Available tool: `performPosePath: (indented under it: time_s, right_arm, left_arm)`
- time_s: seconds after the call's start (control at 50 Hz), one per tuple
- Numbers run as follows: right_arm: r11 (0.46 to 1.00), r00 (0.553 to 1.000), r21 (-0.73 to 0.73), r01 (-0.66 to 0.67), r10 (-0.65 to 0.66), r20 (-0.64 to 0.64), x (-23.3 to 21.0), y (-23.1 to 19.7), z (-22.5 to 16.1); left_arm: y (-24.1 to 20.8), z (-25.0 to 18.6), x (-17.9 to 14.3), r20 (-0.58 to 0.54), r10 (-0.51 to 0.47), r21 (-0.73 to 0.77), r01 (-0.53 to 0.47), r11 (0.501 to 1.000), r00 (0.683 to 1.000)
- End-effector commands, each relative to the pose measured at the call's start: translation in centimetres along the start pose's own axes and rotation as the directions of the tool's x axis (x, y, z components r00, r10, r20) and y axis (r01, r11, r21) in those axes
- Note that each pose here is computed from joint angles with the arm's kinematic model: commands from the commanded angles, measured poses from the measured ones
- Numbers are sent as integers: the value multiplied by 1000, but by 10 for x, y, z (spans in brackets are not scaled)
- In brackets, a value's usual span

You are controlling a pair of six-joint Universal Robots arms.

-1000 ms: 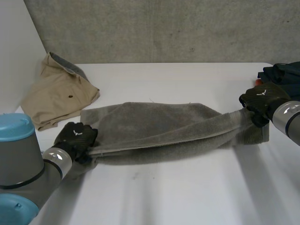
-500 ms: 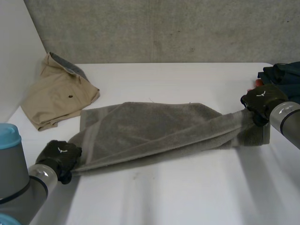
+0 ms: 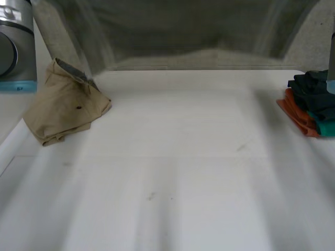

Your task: Fold the laundry.

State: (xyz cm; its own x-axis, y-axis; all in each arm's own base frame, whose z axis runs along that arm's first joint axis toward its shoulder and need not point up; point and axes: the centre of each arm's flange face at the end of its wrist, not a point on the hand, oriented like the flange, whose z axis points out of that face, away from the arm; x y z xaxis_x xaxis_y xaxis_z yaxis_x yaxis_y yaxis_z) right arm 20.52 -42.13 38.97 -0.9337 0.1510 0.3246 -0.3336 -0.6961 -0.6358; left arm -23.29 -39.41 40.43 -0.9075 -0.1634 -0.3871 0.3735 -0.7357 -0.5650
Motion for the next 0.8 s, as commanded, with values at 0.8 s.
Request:
performPosePath:
  time_s: [0.8]
  right_arm:
    - [402, 537, -562, 723, 186, 823, 2, 39, -245]
  left_arm:
    - [-6, -294, 17, -701, -282, -684, -504, 528, 655]
